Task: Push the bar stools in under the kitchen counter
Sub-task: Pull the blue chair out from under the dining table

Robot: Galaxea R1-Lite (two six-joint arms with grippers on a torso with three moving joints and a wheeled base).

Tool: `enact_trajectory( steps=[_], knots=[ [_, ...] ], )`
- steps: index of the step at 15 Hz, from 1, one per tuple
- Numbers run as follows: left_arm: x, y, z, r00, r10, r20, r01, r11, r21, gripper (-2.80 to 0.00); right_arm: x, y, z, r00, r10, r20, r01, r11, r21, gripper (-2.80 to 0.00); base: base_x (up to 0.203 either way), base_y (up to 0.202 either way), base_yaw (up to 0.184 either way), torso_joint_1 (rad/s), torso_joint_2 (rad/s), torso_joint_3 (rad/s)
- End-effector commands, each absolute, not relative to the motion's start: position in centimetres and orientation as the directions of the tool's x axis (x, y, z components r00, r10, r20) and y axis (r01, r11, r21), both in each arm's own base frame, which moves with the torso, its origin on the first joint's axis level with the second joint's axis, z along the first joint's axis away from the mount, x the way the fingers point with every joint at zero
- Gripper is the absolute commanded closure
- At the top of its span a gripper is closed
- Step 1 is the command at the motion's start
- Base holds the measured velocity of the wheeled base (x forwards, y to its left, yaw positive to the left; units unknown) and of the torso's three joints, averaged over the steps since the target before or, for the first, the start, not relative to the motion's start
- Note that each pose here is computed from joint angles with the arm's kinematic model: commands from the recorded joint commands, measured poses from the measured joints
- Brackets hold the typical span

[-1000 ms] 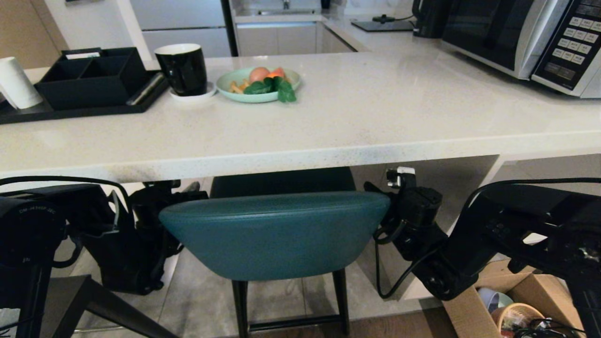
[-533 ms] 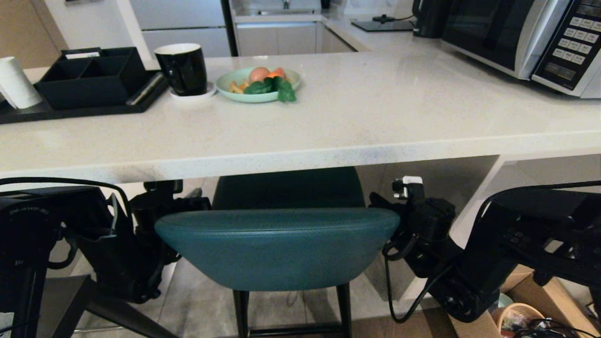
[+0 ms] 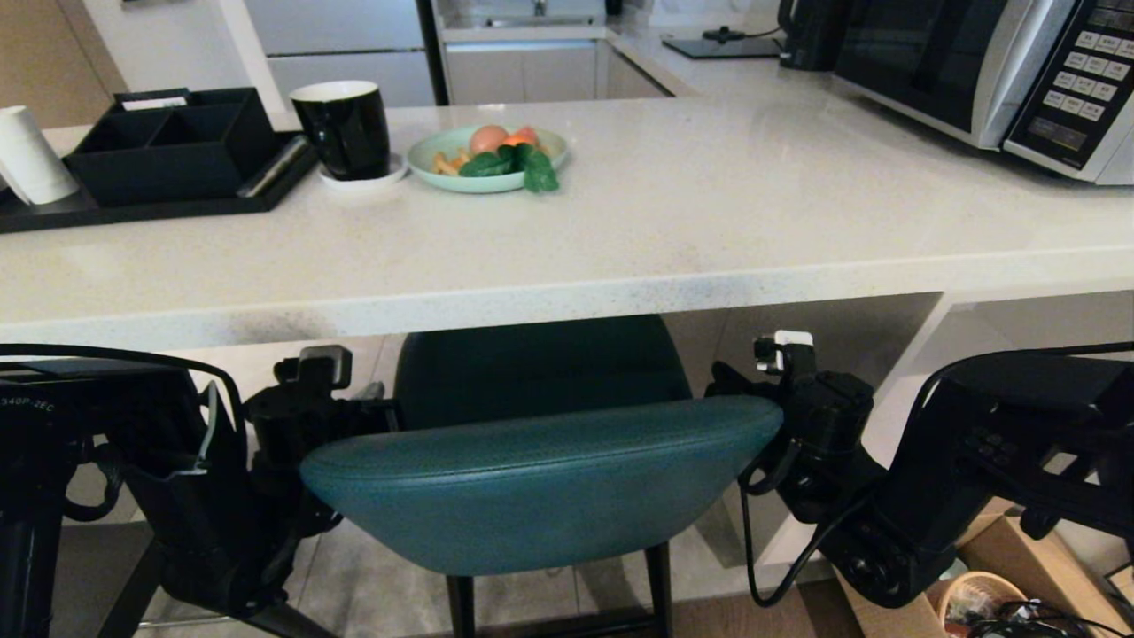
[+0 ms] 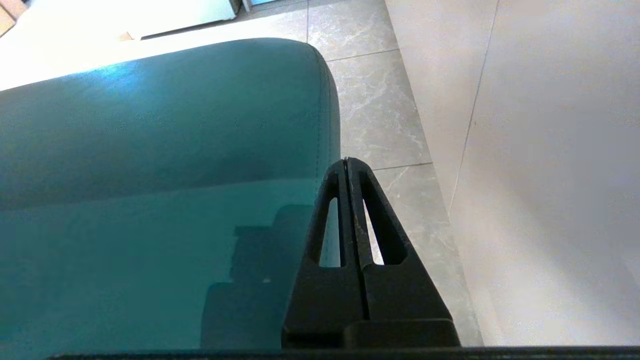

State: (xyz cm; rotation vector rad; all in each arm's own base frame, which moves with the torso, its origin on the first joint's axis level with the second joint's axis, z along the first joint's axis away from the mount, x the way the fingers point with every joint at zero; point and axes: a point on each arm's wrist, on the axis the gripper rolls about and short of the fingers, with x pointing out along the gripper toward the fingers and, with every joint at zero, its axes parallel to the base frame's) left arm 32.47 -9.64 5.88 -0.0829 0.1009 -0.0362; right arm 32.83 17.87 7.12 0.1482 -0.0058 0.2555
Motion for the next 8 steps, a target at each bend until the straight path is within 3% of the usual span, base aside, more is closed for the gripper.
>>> enact_trajectory(
  steps=[1, 5, 8],
  knots=[
    [32.44, -9.72, 6.13, 0.996, -0.045, -0.081, 0.037, 0.995, -0.093, 0.0, 32.69, 17.99, 7.17, 0.965, 0.259, 0.03, -0.26, 0.954, 0.147, 0.0, 0.0, 0.0, 0.0, 0.0, 0.0, 0.0],
    [32.77, -9.77, 5.58, 0.995, -0.045, -0.091, 0.037, 0.996, -0.084, 0.0, 32.6, 17.97, 7.09, 0.969, 0.246, 0.026, -0.247, 0.958, 0.148, 0.0, 0.0, 0.0, 0.0, 0.0, 0.0, 0.0],
    [32.8, -9.78, 5.56, 0.995, -0.045, -0.091, 0.037, 0.996, -0.084, 0.0, 32.64, 17.93, 7.03, 0.969, 0.244, 0.024, -0.245, 0.958, 0.147, 0.0, -0.176, 0.0, -0.001, -0.001, 0.0, 0.003]
  ],
)
